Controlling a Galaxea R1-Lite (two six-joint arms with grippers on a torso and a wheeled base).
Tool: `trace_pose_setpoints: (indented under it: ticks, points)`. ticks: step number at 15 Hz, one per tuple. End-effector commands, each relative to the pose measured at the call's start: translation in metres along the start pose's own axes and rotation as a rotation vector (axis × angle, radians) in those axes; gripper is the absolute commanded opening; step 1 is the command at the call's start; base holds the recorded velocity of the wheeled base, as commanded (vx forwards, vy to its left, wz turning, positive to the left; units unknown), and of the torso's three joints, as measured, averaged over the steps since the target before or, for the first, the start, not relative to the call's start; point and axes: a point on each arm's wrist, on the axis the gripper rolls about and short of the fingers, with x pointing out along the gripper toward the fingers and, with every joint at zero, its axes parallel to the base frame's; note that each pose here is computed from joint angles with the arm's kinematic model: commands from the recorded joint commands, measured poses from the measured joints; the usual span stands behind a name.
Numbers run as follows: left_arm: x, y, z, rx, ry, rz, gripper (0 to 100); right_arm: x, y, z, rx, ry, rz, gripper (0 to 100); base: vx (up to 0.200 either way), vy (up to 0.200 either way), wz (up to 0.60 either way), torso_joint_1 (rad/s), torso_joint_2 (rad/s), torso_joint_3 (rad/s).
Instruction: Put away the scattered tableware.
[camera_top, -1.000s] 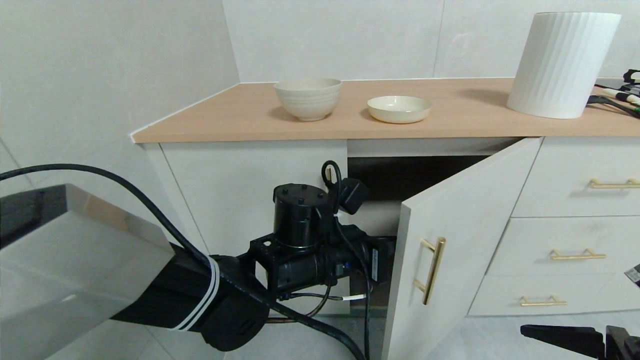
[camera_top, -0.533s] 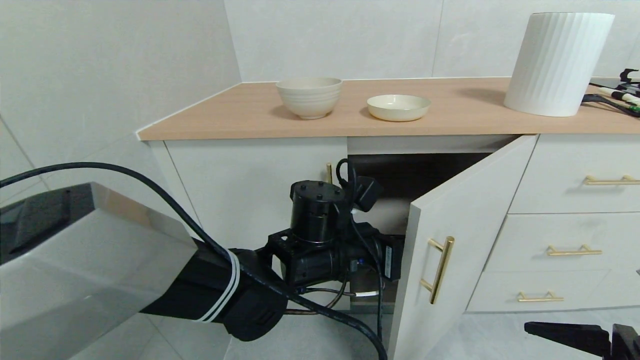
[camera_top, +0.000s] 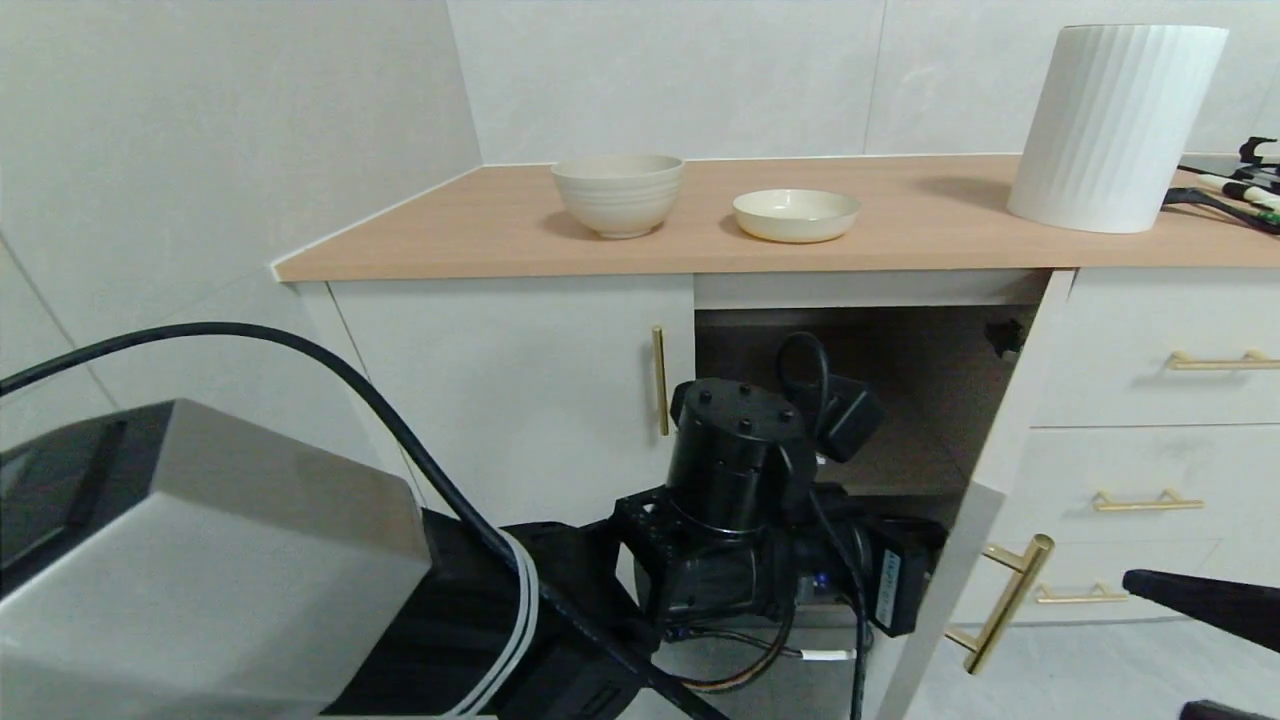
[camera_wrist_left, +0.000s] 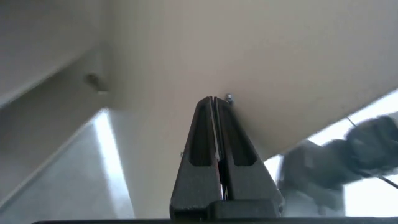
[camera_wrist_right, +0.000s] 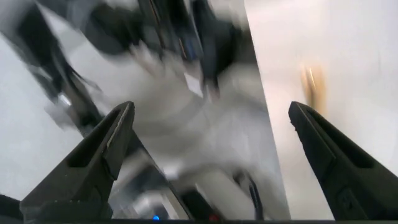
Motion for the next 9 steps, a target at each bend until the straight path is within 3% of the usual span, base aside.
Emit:
trace_pose_setpoints:
  ticks: [1,5,9]
  points:
    - [0.008,-0.017,0.0,0.012,0.002,-0.024,0,-0.026,0.023,0.021,-0.017,-0.121,0.056,100,0.0,0.0,0.0,0.0,0.0,0.0]
    - [0.026,-0.027,-0.011,0.019,0.019,-0.038,0,-0.047,0.04,0.025,-0.011,-0.059,0.196,100,0.0,0.0,0.0,0.0,0.0,0.0]
    - [0.048,-0.032,-0.024,0.023,0.038,-0.049,0,-0.038,0.033,0.018,0.056,0.041,0.183,100,0.0,0.0,0.0,0.0,0.0,0.0]
